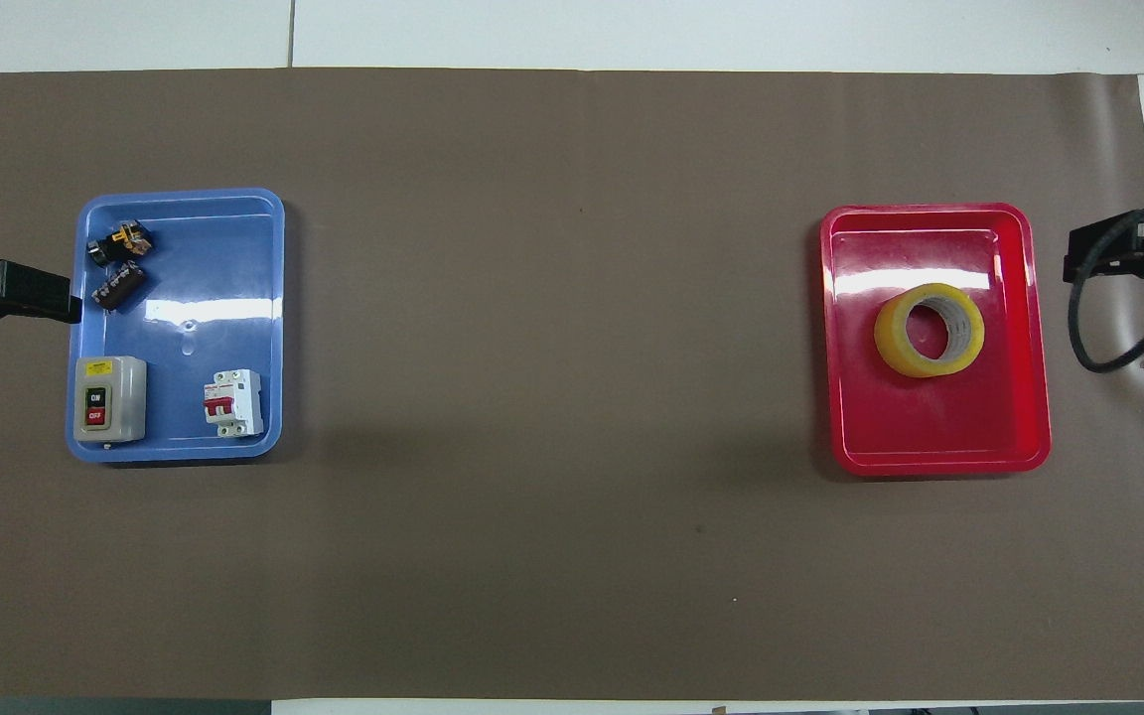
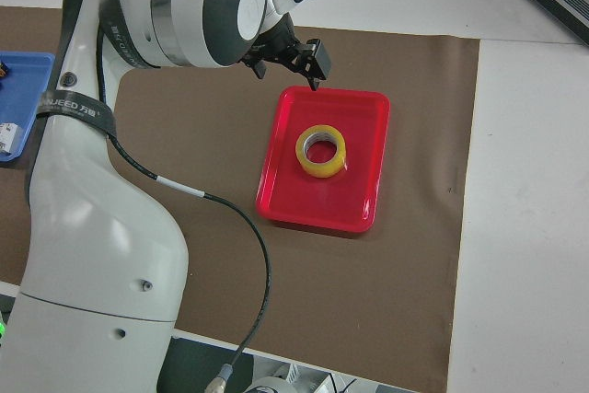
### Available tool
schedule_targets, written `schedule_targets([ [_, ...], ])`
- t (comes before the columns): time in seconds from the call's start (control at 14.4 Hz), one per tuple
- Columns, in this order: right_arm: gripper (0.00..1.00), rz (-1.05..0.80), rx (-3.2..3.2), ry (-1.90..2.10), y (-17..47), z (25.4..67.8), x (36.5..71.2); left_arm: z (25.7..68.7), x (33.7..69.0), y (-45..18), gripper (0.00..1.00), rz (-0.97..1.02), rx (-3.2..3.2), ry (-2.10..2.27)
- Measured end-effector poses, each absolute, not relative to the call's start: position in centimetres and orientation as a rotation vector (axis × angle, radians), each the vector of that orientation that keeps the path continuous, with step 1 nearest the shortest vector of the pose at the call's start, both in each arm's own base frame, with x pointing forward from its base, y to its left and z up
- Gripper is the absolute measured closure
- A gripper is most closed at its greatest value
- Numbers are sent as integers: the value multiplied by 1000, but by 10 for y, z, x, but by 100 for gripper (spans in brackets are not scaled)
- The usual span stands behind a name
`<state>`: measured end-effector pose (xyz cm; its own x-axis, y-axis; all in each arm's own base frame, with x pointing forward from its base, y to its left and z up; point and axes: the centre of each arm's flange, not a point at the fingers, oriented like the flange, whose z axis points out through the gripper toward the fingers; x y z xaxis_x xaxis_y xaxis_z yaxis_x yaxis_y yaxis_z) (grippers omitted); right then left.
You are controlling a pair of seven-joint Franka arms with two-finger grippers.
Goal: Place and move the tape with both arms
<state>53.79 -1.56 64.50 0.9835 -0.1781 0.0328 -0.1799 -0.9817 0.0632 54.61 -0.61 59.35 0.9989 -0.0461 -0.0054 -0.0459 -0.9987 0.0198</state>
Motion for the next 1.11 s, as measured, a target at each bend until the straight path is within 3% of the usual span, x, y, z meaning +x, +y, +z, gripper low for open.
schedule_targets([
  [1.11,0,-67,3086,-165,17,652,530,594,546,-6,0,-9,3121,-72],
])
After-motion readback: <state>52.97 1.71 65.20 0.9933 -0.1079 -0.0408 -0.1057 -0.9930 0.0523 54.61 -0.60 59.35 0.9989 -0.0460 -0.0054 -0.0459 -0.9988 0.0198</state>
